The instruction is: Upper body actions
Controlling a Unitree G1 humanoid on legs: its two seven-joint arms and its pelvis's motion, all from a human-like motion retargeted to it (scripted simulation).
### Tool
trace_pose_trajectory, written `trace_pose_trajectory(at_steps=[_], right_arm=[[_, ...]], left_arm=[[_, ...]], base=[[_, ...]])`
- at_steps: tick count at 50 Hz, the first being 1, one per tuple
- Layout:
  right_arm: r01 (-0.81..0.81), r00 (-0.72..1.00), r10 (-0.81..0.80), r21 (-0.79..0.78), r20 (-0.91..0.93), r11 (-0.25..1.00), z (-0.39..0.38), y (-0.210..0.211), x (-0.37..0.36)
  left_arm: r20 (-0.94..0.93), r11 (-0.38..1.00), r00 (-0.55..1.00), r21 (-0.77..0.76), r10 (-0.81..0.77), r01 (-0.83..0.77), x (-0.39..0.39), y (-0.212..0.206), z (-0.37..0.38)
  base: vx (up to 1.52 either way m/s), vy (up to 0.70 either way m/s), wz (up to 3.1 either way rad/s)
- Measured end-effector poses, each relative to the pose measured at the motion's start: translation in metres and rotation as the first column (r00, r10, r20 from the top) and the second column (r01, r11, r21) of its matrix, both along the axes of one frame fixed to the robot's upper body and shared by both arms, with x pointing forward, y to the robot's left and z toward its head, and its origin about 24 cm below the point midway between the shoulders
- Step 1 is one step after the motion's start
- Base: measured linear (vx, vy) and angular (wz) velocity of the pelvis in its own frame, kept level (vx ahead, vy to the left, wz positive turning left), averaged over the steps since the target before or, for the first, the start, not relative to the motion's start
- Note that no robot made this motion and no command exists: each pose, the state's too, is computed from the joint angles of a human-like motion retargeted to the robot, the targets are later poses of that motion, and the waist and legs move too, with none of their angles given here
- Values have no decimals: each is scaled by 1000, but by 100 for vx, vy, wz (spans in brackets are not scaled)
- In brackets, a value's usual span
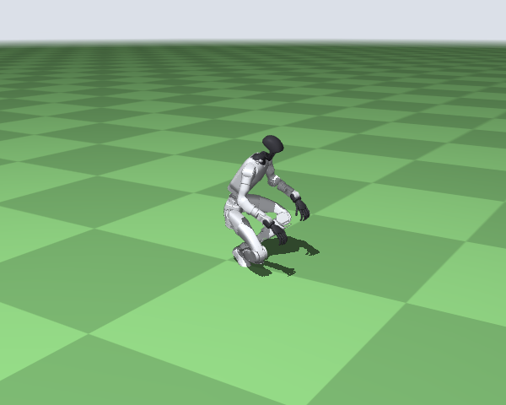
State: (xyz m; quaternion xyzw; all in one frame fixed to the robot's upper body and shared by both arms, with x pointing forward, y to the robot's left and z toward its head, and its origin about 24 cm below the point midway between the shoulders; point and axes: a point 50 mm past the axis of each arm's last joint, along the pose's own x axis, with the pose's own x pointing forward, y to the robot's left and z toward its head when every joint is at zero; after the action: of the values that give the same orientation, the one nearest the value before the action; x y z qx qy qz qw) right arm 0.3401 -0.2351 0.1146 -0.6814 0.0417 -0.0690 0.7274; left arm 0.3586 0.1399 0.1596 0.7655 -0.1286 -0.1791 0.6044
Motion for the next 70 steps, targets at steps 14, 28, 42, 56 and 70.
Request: trace_pose_trajectory(at_steps=[14, 28, 42, 56, 70], right_arm=[[254, 966, -252, -33, 64, 967, -33, -14, -18], [285, 959, -284, 34, -24, 958, -59, -20, -25], [285, 944, -302, 137, 133, 949, -96, -21, -44], [320, 911, -186, 343, -368, 883, -197, 14, -83], [592, 594, -144, 309, -791, 745, -272, 11, -227]], left_arm=[[62, 977, 977, -71, 204, -199, 7, 17, -5], [56, 982, 984, -94, 171, -165, 9, 11, -12], [220, 898, 928, -391, 302, -199, 5, 17, -85], [-121, 867, 862, -23, 493, -499, -59, 94, -194], [-653, 680, 369, 313, 661, -663, -235, 121, -305]], base=[[0, -7, 10], [-1, -2, 10], [1, -1, -18], [5, 5, -50], [21, 1, -63]])
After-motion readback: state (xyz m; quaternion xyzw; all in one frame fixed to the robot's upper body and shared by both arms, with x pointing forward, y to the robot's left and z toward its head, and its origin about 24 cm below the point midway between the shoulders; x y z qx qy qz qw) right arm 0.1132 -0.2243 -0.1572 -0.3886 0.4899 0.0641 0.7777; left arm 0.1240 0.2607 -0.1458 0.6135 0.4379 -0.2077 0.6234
